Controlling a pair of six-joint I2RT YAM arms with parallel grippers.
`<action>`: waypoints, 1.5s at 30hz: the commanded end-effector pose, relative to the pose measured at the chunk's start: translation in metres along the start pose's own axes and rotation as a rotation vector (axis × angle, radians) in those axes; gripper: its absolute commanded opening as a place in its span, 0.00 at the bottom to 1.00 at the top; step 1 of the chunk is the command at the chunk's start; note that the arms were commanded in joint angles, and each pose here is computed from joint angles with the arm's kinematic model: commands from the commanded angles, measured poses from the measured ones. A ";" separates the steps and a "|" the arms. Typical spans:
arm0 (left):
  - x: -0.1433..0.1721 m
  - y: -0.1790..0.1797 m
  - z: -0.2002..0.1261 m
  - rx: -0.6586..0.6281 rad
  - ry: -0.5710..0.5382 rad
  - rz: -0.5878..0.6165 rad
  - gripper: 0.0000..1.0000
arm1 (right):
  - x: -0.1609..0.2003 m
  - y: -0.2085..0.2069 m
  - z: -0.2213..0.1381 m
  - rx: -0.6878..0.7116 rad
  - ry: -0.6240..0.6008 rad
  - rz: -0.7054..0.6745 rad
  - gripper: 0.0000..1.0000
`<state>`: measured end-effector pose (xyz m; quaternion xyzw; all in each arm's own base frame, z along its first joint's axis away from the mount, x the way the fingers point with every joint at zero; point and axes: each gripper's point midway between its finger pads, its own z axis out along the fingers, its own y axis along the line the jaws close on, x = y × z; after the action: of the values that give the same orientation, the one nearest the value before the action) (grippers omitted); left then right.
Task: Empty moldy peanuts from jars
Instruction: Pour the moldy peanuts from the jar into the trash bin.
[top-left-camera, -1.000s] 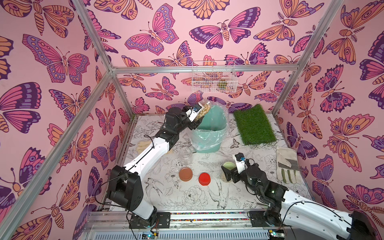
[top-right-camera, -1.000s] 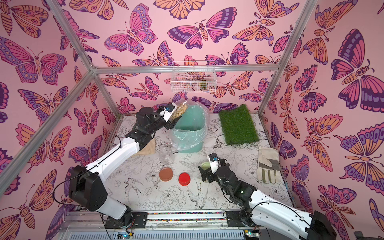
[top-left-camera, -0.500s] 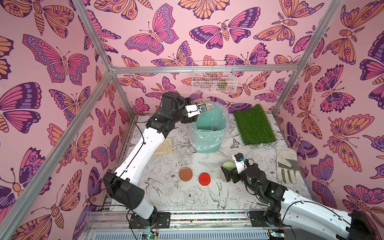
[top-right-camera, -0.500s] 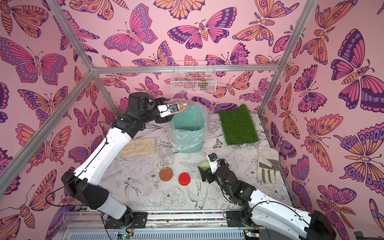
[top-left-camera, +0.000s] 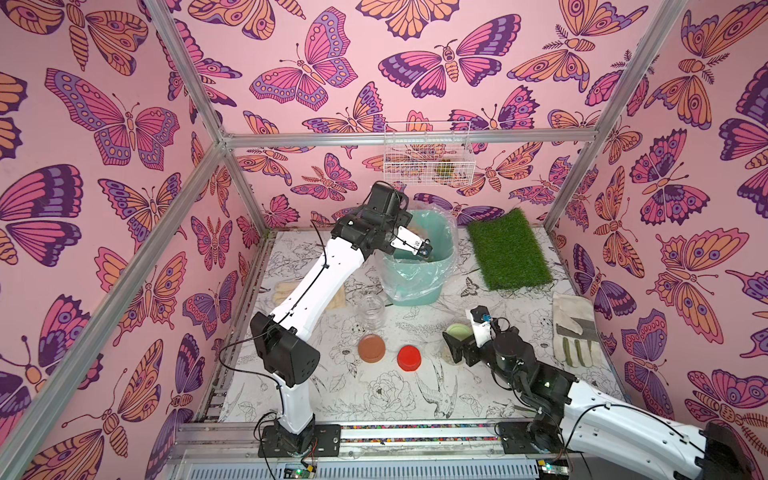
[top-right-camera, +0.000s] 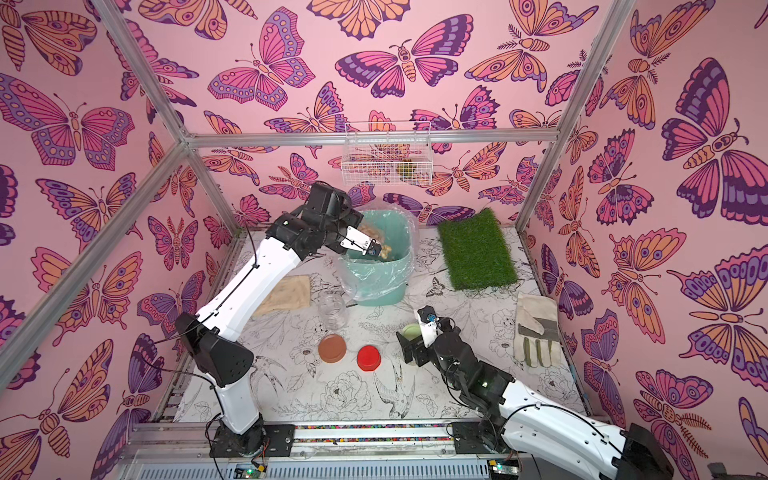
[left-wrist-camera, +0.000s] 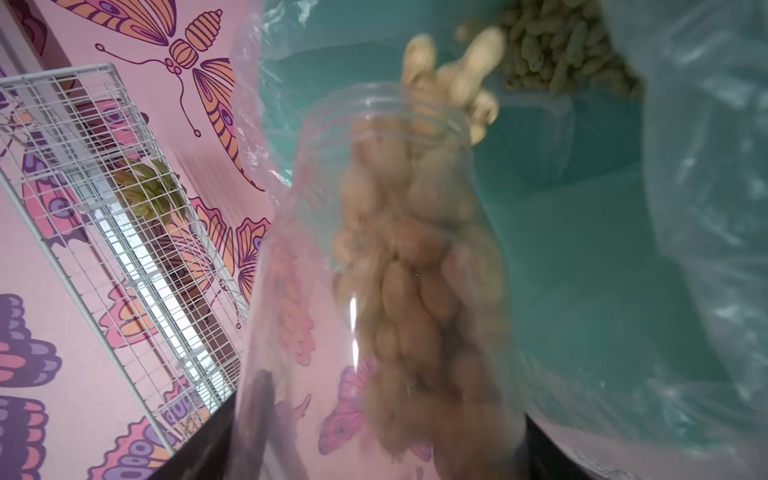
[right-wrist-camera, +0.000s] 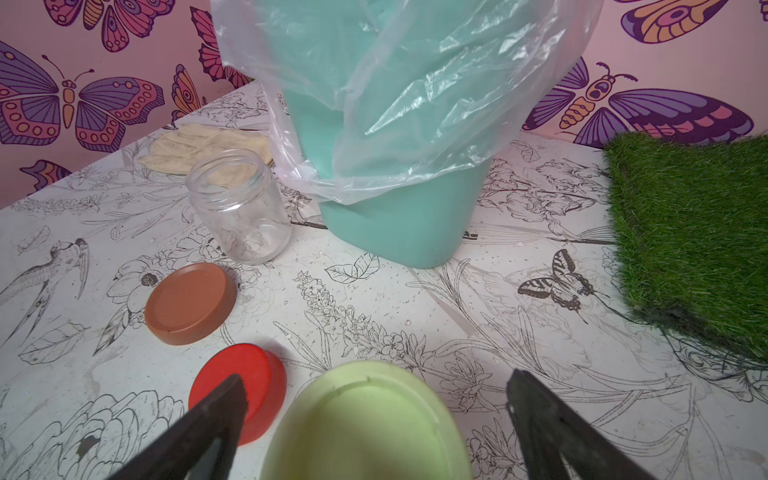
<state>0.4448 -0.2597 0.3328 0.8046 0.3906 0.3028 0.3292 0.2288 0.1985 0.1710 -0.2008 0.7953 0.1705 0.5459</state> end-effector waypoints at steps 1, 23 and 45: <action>0.010 0.017 -0.017 -0.042 0.073 0.103 0.00 | 0.004 -0.006 0.000 0.023 0.004 0.003 0.99; -0.001 0.034 -0.034 -0.131 -0.076 -0.223 0.00 | -0.024 -0.004 -0.006 0.018 -0.034 0.035 0.99; -0.014 -0.016 -0.108 -0.179 -0.543 -0.804 0.00 | -0.174 0.009 -0.034 -0.408 -0.153 0.420 0.98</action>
<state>0.3661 -0.2232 0.3707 0.6208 0.5617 0.0198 0.5465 0.2627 0.1979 0.3261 -0.1075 0.7351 0.3901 0.5439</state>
